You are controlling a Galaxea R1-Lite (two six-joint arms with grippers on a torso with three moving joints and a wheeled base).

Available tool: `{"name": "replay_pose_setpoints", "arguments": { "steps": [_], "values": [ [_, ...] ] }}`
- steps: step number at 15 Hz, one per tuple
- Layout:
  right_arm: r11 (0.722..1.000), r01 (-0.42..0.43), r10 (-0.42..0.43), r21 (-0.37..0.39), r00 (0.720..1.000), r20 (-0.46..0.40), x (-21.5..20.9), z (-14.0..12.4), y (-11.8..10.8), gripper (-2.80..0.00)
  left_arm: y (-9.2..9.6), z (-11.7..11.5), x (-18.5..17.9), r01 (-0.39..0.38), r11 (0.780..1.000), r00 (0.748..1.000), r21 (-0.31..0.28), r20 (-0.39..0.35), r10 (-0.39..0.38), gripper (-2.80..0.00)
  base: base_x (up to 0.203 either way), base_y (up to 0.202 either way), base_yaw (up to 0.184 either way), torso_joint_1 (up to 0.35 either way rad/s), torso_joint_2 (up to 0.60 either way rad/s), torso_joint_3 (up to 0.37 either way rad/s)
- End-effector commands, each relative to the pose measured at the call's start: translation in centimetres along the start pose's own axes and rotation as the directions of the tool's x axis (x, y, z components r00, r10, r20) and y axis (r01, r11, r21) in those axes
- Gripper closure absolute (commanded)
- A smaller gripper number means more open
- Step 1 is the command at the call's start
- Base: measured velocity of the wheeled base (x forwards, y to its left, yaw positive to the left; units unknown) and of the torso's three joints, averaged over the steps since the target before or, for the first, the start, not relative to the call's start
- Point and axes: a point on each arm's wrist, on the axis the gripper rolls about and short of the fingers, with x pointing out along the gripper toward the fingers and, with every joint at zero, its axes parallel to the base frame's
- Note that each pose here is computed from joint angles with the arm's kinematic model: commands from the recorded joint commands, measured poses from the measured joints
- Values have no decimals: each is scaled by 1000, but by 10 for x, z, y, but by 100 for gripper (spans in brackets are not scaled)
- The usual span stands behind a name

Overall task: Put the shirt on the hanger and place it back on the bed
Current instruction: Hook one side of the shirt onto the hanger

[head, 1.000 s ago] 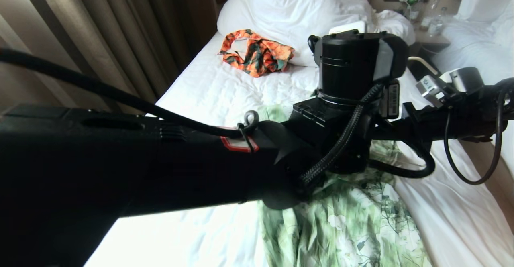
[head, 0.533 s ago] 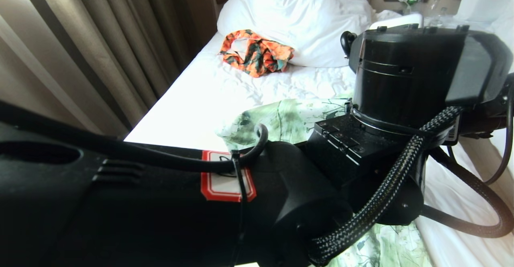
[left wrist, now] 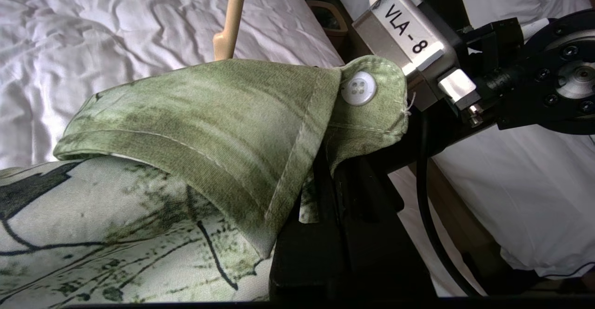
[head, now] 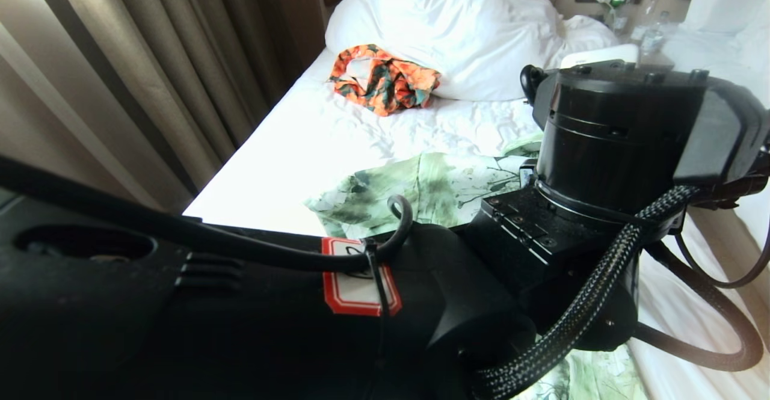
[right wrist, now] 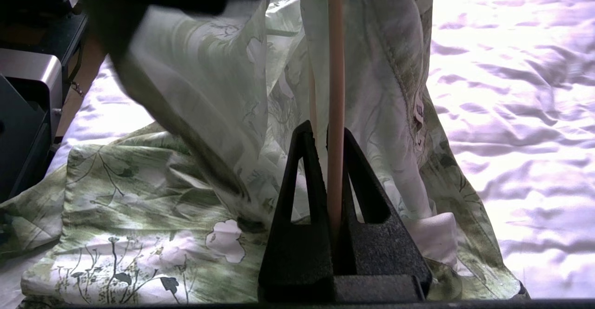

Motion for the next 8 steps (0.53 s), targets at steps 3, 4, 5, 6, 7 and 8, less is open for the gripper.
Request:
{"name": "replay_pose_setpoints", "arguments": {
  "steps": [3,4,5,6,7,8],
  "values": [
    [1000,0,0,-11,1000,8,-1,2,-1,0,-8,-3,-7,17,1000,1000,8,-9,-17,-280,0,0,0,0,0,0],
    [1000,0,0,-11,1000,8,-1,2,-1,0,-9,-5,-9,21,1000,1000,13,-16,-20,-280,0,0,0,0,0,0],
    [1000,1,-1,-10,1000,7,-1,1,-1,0,-11,-7,-13,30,999,999,16,-24,-29,-280,0,0,0,0,0,0],
    [1000,2,-2,-11,1000,7,-2,1,-2,0,-13,-10,-18,39,999,999,24,-39,-38,-280,0,0,0,0,0,0],
    [1000,3,-2,-13,1000,9,-1,0,-4,0,-15,-14,-24,52,998,997,33,-57,-51,-280,0,0,0,0,0,0],
    [1000,2,-2,-12,1000,11,-1,0,-5,0,-16,-20,-30,65,997,995,45,-79,-62,-280,0,0,0,0,0,0]
  ]
}}
